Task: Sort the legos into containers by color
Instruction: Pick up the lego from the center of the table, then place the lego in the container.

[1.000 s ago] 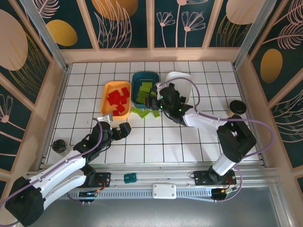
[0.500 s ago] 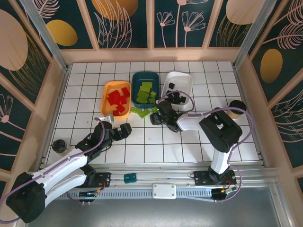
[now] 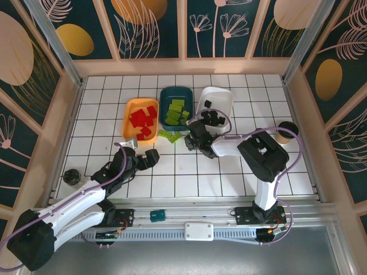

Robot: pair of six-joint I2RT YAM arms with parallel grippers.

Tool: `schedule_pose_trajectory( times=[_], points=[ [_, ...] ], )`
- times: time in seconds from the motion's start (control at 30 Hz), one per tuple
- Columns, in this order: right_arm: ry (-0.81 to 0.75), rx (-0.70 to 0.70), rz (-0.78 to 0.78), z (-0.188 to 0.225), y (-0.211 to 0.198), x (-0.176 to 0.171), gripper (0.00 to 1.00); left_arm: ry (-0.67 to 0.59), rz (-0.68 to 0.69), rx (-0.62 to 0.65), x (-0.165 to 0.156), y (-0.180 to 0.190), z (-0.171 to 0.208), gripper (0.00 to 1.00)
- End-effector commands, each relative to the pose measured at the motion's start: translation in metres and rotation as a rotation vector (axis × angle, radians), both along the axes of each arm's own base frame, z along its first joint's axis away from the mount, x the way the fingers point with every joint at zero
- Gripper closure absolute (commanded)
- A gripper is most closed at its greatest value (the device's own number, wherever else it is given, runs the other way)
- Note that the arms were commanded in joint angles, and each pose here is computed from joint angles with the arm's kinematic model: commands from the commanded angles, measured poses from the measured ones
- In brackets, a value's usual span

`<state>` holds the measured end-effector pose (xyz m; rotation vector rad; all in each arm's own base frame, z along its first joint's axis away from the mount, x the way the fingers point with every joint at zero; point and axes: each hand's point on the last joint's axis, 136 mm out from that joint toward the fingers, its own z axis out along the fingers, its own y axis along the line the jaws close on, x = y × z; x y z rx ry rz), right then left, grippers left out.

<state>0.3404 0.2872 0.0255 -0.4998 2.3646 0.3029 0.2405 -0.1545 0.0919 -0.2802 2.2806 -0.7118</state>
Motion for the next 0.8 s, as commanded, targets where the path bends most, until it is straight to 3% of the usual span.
schedule_pose_trajectory(
  times=[0.0,0.13,0.27,0.47,0.77],
  points=[
    [0.003,0.089,0.073,0.026,0.007,-0.032,0.81,-0.019,0.003,-0.017,0.002,-0.001,0.004,0.01],
    [-0.041,0.215,0.119,0.074,0.010,-0.053,0.81,-0.023,0.003,-0.013,0.004,-0.002,0.004,0.01],
    [-0.141,0.294,0.122,0.129,0.014,-0.043,0.81,-0.026,0.000,-0.016,0.006,-0.004,0.005,0.01],
    [-0.206,0.332,0.103,0.158,0.033,0.027,0.81,-0.016,-0.009,-0.015,0.007,-0.007,0.004,0.01],
    [-0.153,0.332,-0.005,0.123,0.053,0.139,0.75,-0.002,0.000,-0.010,0.004,-0.004,0.001,0.01]
  ],
)
